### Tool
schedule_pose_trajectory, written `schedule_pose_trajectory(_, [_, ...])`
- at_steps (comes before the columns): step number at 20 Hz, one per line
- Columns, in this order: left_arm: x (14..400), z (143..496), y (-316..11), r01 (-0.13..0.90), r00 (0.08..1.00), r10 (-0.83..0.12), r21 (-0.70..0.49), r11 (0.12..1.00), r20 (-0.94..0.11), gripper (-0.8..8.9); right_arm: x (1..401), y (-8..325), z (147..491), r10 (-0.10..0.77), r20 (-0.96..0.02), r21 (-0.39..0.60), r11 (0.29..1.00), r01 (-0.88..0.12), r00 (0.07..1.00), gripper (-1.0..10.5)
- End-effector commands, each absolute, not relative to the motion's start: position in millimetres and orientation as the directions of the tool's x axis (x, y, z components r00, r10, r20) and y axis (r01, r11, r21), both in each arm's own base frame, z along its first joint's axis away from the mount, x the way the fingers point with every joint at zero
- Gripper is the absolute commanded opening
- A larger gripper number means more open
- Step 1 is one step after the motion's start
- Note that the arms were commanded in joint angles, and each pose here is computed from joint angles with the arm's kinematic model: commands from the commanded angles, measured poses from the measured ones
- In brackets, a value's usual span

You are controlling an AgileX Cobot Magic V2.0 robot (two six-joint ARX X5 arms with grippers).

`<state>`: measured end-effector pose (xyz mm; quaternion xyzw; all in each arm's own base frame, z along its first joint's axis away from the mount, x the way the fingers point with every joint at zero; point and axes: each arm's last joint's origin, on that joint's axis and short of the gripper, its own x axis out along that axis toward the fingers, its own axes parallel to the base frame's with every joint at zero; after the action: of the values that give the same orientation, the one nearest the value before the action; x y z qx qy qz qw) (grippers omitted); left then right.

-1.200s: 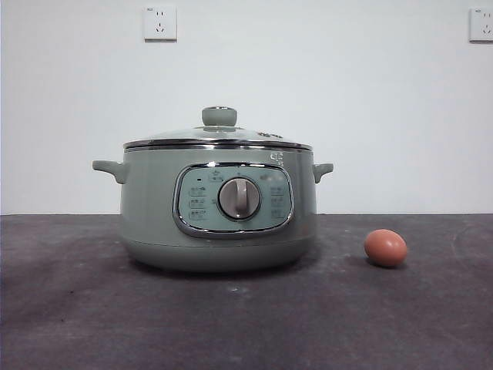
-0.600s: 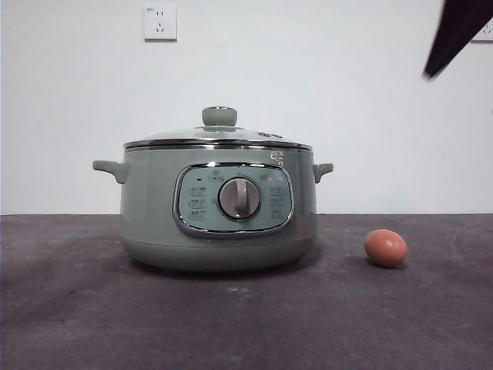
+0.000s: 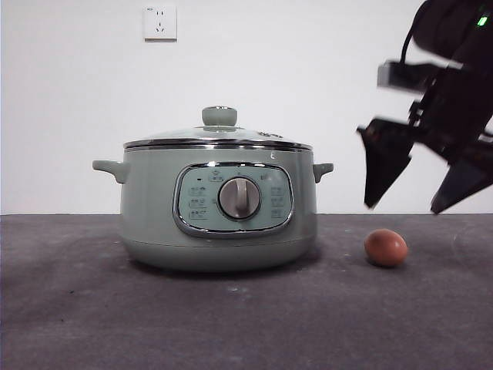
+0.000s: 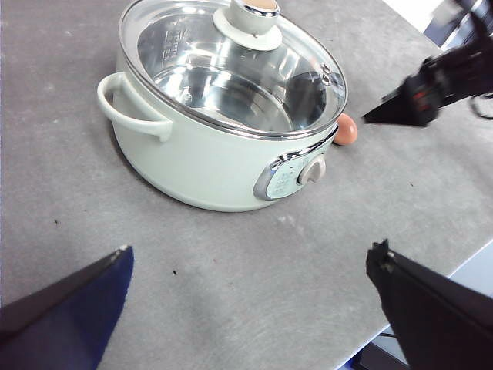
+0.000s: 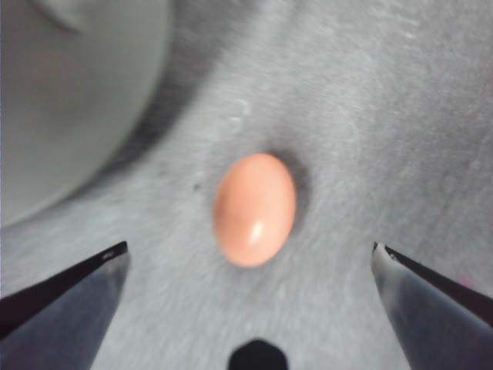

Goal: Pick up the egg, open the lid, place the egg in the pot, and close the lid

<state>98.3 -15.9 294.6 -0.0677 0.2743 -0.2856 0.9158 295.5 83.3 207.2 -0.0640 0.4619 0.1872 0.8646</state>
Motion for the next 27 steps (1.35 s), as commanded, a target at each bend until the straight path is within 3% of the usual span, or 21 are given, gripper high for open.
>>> schedule_pose_trajectory(1, [98.2,296.2,-15.9,0.496,0.689,-0.564,-0.270,0.825,-0.456,7.45,303.6,88.0,193.4,0.261,-0.832,0.066,0.922,-0.381,0.490,6.2])
schedule_pose_trajectory(12, [97.0,294.4,-15.9,0.490,0.678,-0.564,-0.282,0.825,-0.471,7.45,312.6,103.5,165.1,0.242,-0.855,0.050,0.918,-0.393,0.458,4.9])
schedule_pose_trajectory(14, [97.0,294.4,-15.9,0.490,0.678,-0.564,-0.282,0.825,-0.472,7.45,313.4,103.2,164.4,0.225,-0.855,0.035,0.924,-0.380,0.467,4.1])
schedule_pose_trajectory(22, [97.0,294.4,-15.9,0.490,0.678,-0.564,-0.282,0.825,-0.472,7.45,314.6,103.5,164.7,0.229,-0.849,0.043,0.929,-0.369,0.476,2.9])
schedule_pose_trajectory(24, [97.0,294.4,-15.9,0.490,0.678,-0.564,-0.282,0.825,-0.472,7.45,314.6,103.3,164.7,0.232,-0.849,0.047,0.928,-0.370,0.475,1.5])
schedule_pose_trajectory(26, [97.0,294.4,-15.9,0.490,0.678,-0.564,-0.282,0.825,-0.472,7.45,314.6,103.4,164.7,0.234,-0.849,0.048,0.927,-0.371,0.474,0.9])
schedule_pose_trajectory(27, [97.0,294.4,-15.9,0.490,0.678,-0.564,-0.282,0.825,-0.471,7.45,314.6,103.4,164.7,0.234,-0.849,0.048,0.927,-0.371,0.474,0.0])
